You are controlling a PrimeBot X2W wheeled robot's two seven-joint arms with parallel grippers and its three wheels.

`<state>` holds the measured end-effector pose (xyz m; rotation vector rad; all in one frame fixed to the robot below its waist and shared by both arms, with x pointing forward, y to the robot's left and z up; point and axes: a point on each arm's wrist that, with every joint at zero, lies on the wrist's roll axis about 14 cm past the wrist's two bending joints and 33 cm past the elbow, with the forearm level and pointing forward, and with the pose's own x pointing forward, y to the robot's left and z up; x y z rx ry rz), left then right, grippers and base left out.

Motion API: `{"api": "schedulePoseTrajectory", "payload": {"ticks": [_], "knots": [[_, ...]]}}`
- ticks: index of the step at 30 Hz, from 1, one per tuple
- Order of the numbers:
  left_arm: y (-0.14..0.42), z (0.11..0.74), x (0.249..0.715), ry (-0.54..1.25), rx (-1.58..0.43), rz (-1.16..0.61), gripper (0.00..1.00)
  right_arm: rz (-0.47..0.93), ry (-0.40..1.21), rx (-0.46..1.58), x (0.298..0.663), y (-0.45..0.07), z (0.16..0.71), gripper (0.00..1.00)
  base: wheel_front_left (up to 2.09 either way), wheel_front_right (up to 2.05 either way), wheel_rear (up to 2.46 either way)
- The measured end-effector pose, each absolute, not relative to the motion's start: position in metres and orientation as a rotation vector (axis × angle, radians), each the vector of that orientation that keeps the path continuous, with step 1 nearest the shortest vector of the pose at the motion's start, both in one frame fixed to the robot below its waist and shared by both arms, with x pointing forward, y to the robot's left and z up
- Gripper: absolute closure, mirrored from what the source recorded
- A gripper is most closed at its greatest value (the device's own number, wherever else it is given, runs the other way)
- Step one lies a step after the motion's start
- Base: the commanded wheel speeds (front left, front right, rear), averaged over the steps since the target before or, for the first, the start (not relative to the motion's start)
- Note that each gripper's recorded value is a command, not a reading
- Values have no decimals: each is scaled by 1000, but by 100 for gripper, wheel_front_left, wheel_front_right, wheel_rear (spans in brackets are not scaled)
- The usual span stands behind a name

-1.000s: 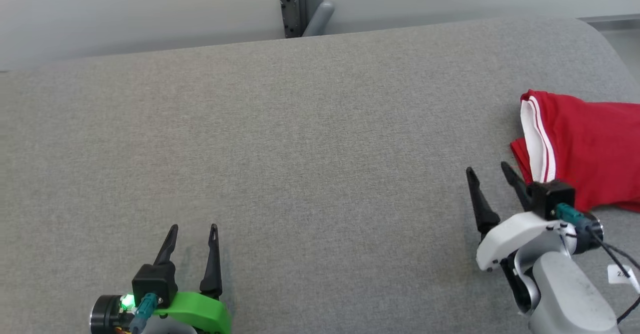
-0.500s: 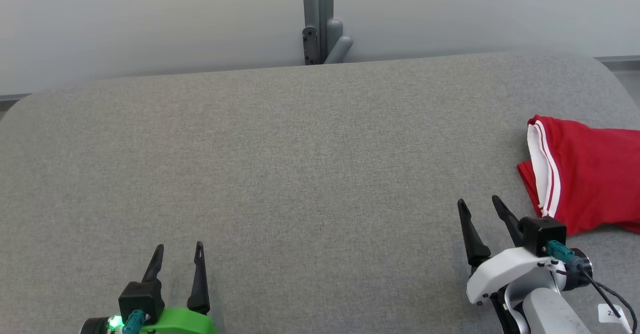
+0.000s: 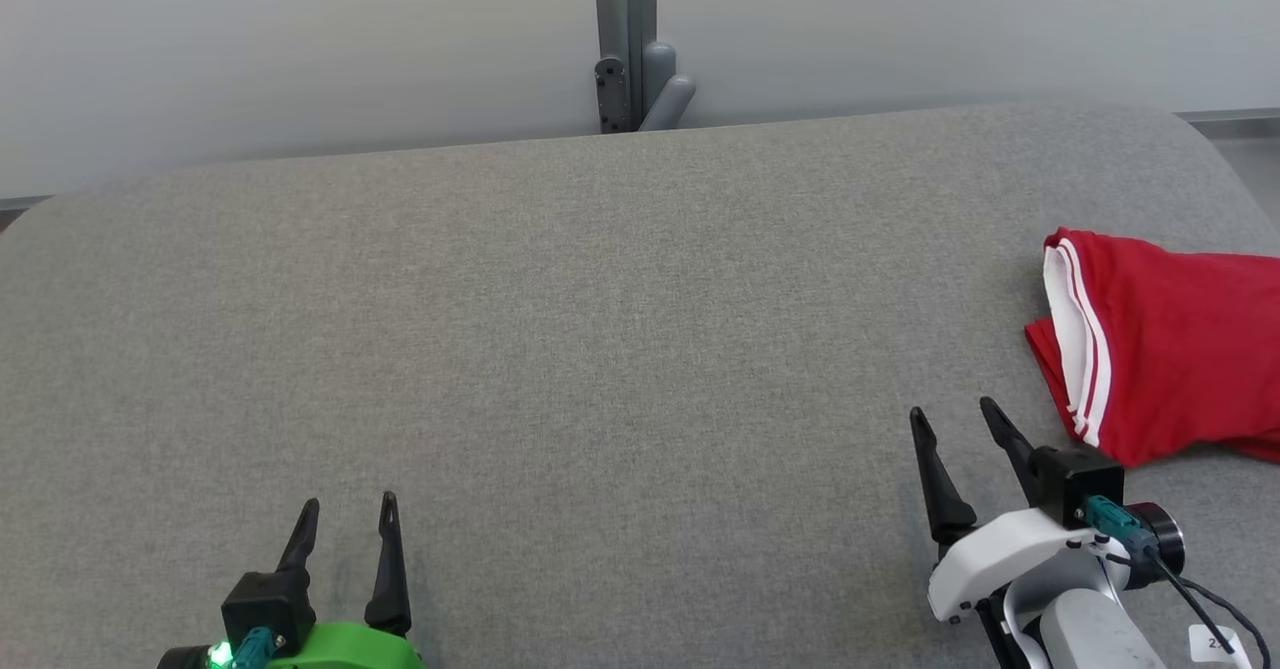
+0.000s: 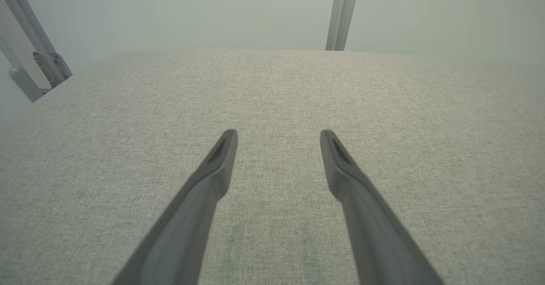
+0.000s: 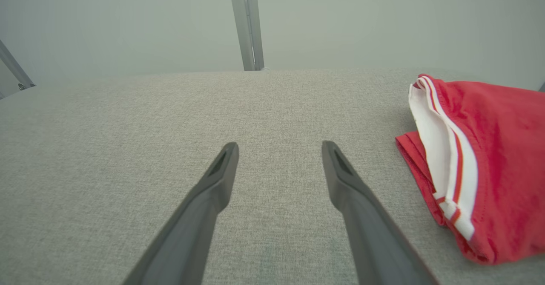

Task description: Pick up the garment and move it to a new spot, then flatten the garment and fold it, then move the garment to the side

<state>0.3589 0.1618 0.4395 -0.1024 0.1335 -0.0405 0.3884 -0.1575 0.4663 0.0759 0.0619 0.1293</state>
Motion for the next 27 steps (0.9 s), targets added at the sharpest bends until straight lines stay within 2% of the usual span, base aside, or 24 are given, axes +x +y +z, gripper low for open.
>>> {"api": "schedulePoseTrajectory", "payload": {"ticks": [27], "knots": [[154,428,360,172,-131,-53,0,128,64,85,386,-157,464,0,0,0,0]]}}
